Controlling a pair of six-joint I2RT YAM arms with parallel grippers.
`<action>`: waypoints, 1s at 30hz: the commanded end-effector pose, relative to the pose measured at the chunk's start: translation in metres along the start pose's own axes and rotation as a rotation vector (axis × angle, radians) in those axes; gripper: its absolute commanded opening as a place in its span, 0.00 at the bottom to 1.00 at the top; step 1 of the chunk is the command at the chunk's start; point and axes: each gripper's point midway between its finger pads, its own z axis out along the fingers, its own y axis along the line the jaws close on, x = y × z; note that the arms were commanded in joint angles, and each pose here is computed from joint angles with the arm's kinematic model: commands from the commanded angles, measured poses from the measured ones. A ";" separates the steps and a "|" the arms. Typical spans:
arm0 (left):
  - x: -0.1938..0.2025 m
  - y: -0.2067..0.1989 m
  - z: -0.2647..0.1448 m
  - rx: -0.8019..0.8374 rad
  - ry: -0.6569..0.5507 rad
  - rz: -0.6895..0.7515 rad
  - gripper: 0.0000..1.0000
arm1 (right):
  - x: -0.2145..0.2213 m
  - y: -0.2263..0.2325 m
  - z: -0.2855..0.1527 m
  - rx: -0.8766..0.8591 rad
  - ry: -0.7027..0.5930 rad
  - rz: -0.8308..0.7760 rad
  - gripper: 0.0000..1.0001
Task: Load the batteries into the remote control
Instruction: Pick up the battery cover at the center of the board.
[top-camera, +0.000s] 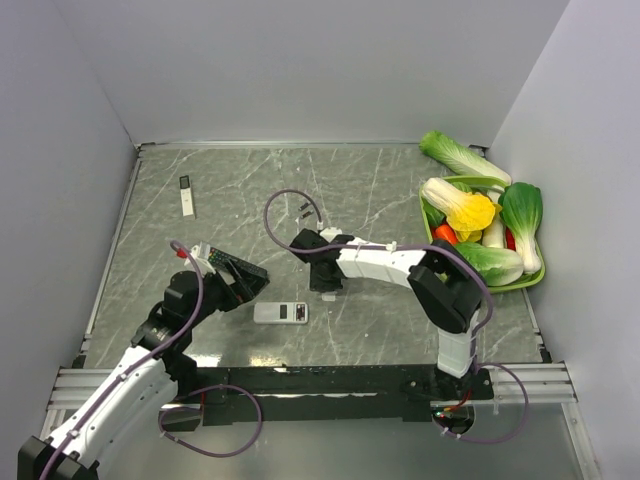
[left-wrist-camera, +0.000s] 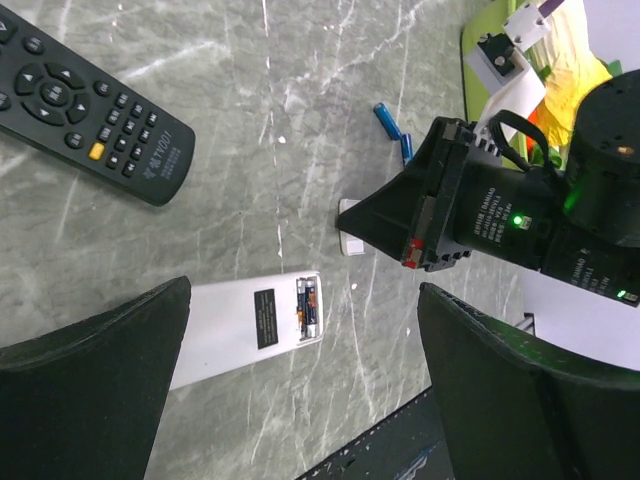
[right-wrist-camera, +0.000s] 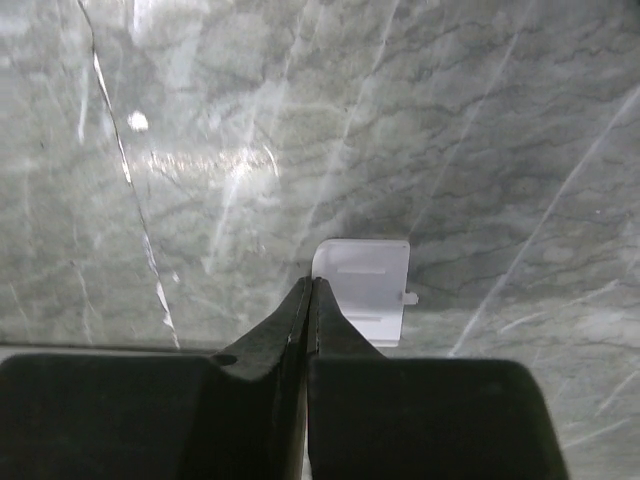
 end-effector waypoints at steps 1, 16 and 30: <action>-0.002 -0.020 0.003 0.122 -0.013 0.029 0.99 | -0.018 0.010 -0.032 -0.140 -0.104 -0.072 0.00; -0.023 -0.083 -0.025 0.579 -0.243 0.181 0.99 | -0.038 0.043 -0.179 -0.904 -0.428 -0.229 0.00; -0.004 -0.157 -0.092 1.087 -0.215 0.428 0.99 | -0.010 0.043 -0.319 -1.496 -0.701 -0.498 0.00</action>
